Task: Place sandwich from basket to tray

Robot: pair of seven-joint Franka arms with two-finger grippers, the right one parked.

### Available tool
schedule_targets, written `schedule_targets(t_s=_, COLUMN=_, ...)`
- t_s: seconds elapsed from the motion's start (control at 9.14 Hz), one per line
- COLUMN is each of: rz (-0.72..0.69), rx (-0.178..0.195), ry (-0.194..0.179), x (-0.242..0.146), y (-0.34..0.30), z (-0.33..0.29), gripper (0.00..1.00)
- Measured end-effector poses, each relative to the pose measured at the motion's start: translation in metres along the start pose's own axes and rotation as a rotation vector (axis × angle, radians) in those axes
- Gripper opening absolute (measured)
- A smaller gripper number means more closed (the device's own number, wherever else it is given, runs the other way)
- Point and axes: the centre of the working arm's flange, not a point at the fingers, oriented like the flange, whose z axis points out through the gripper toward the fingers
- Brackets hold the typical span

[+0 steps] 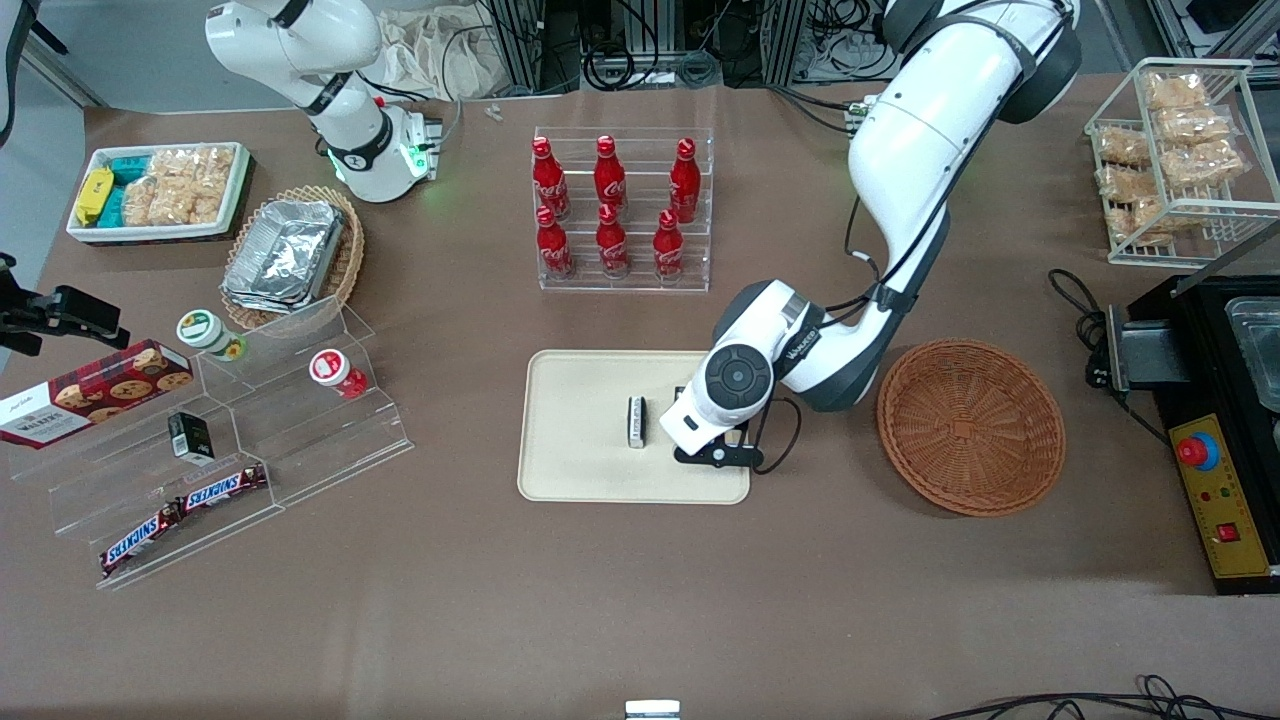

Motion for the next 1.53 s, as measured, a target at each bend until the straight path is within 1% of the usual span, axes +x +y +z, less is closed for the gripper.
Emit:
schedule_targets(t_s=0.11, rz=-0.001, rx=0.0, ry=0.001, x=0.0, y=0.0, z=-0.002, gripper=0.43)
schedule_targets(t_s=0.22, rz=-0.001, rx=0.008, ry=-0.007, x=-0.001, y=-0.001, z=-0.008, gripper=0.59)
schedule_targets(t_s=0.33, rz=-0.001, rx=0.024, ry=-0.021, x=-0.004, y=-0.003, z=-0.022, gripper=0.74)
schedule_targets(t_s=0.44, rz=-0.005, rx=0.036, ry=-0.019, x=-0.008, y=-0.008, z=-0.05, gripper=0.87)
schedule_targets(t_s=0.55, rz=-0.019, rx=0.042, ry=0.002, x=-0.012, y=-0.02, z=-0.092, gripper=1.0)
schedule_targets(t_s=0.77, rz=-0.052, rx=0.034, ry=0.063, x=-0.019, y=-0.073, z=-0.184, gripper=1.0)
schedule_targets(t_s=0.98, rz=-0.045, rx=0.048, ry=0.084, x=-0.033, y=-0.139, z=-0.256, gripper=1.0)
schedule_targets(t_s=1.09, rz=-0.072, rx=0.046, ry=0.108, x=-0.039, y=-0.173, z=-0.285, gripper=1.0)
schedule_targets(t_s=1.2, rz=-0.091, rx=0.04, ry=0.141, x=-0.043, y=-0.211, z=-0.312, gripper=1.0)
schedule_targets(t_s=1.31, rz=-0.078, rx=0.04, ry=0.162, x=-0.048, y=-0.249, z=-0.333, gripper=1.0)
schedule_targets(t_s=1.53, rz=-0.053, rx=0.051, ry=0.185, x=-0.061, y=-0.301, z=-0.361, gripper=1.0)
